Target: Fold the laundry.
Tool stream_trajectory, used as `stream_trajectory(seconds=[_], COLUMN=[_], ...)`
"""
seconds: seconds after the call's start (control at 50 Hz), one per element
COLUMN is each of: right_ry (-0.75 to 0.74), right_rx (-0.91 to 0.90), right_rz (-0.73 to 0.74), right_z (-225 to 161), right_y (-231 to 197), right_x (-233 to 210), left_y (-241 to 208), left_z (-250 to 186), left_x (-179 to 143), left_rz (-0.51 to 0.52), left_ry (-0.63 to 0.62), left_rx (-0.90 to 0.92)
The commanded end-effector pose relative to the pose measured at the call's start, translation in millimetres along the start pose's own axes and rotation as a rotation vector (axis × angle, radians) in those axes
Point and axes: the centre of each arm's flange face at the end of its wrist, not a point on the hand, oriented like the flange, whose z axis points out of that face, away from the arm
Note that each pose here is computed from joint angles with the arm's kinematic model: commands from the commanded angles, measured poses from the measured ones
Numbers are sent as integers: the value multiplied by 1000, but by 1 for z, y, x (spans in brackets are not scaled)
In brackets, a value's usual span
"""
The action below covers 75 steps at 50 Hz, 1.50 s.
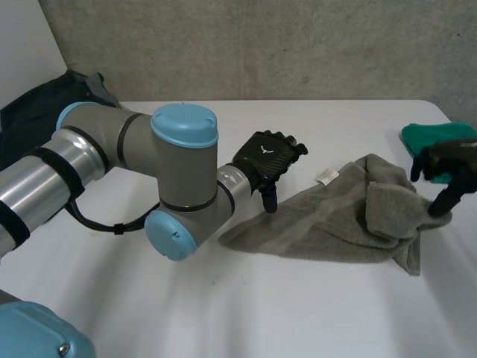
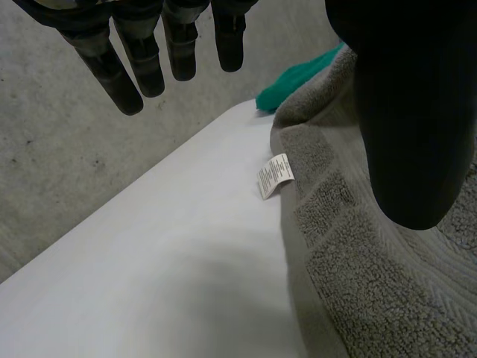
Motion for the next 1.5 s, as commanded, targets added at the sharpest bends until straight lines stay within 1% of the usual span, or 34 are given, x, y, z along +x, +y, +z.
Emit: stream_trajectory(seconds=[0.02, 0.08, 0.1, 0.16, 0.22, 0.24, 0.28, 0.3, 0.36, 0.42, 0.46, 0.5, 0.52, 0.56, 0.58, 0.64, 0.66, 0.68, 0.76, 0.82, 0.88, 0.92, 1.02, 1.04, 1.1, 1.12, 1.16, 1.18, 1.28, 1.32, 1.38, 1.42, 1.46, 1.5], right_ry=[-63, -52, -39, -49, -88, -103, -117, -136, -176, -190, -181, -134, -76, -21, 0, -1, -14, -19, 10, 27, 9, 1, -27, -58, -96, -117, -143, -182, -338, -406, -421, -400, -378, -335], right_rx=[-68, -33, 5, 67, 192, 253, 310, 360, 426, 447, 435, 376, 316, 246, 180, 72, 9, -13, -5, 18, 27, 37, 140, 207, 331, 402, 451, 475, 495, 524, 552, 557, 548, 520], right_rz=[34, 37, 41, 27, -40, -70, -93, -112, -118, -103, -101, -90, -85, -80, -68, -53, -35, -26, 6, 39, 100, 112, 81, 35, -41, -81, -109, -125, -146, -166, -184, -180, -176, -165], right_z=[33, 41, 41, 31, 1, -17, -34, -50, -71, -79, -77, -66, -55, -43, -36, -28, -23, -19, 5, 16, 27, 29, 22, 11, -16, -35, -54, -69, -99, -114, -121, -118, -114, -100], right_y=[28, 26, 19, 5, -26, -39, -51, -60, -72, -77, -77, -69, -60, -49, -37, -15, 1, 9, 38, 50, 59, 57, 30, 13, -19, -38, -52, -60, -72, -77, -82, -85, -84, -82], right_x=[-13, -14, -13, -23, -47, -56, -63, -71, -80, -83, -83, -73, -60, -46, -39, -39, -42, -44, -42, -40, -43, -45, -50, -61, -77, -86, -95, -103, -127, -140, -144, -140, -137, -130], left_y=[-3, -4, -4, -5, -9, -13, -17, -22, -33, -40, -43, -44, -43, -42, -41, -41, -39, -38, -32, -28, -23, -23, -25, -26, -32, -32, -36, -39, -46, -44, -38, -33, -28, -24], left_z=[-2, -3, -2, -2, -2, -1, -2, -3, -7, -10, -12, -14, -16, -18, -20, -22, -22, -22, -22, -20, -20, -20, -19, -19, -17, -16, -15, -14, -14, -15, -16, -18, -19, -20], left_x=[-4, -7, -9, -12, -14, -15, -15, -16, -18, -19, -19, -19, -20, -21, -21, -23, -24, -25, -29, -31, -34, -35, -36, -36, -35, -35, -33, -31, -18, -8, 5, 18, 22, 18], left_rz=[-16, -24, -28, -31, -29, -26, -27, -32, -56, -81, -89, -98, -105, -106, -107, -109, -111, -114, -120, -123, -127, -129, -132, -131, -128, -128, -127, -131, -165, -201, -246, -290, -319, -347], left_ry=[-8, -18, -19, -25, -30, -37, -37, -44, -55, -59, -61, -59, -60, -61, -60, -64, -65, -64, -69, -71, -74, -75, -78, -77, -72, -68, -58, -45, 16, 63, 125, 179, 197, 180], left_rx=[5, 6, 7, 12, 25, 35, 46, 56, 75, 92, 95, 91, 82, 78, 74, 75, 73, 71, 64, 55, 44, 43, 51, 55, 75, 78, 92, 101, 106, 85, 54, 19, -3, -17])
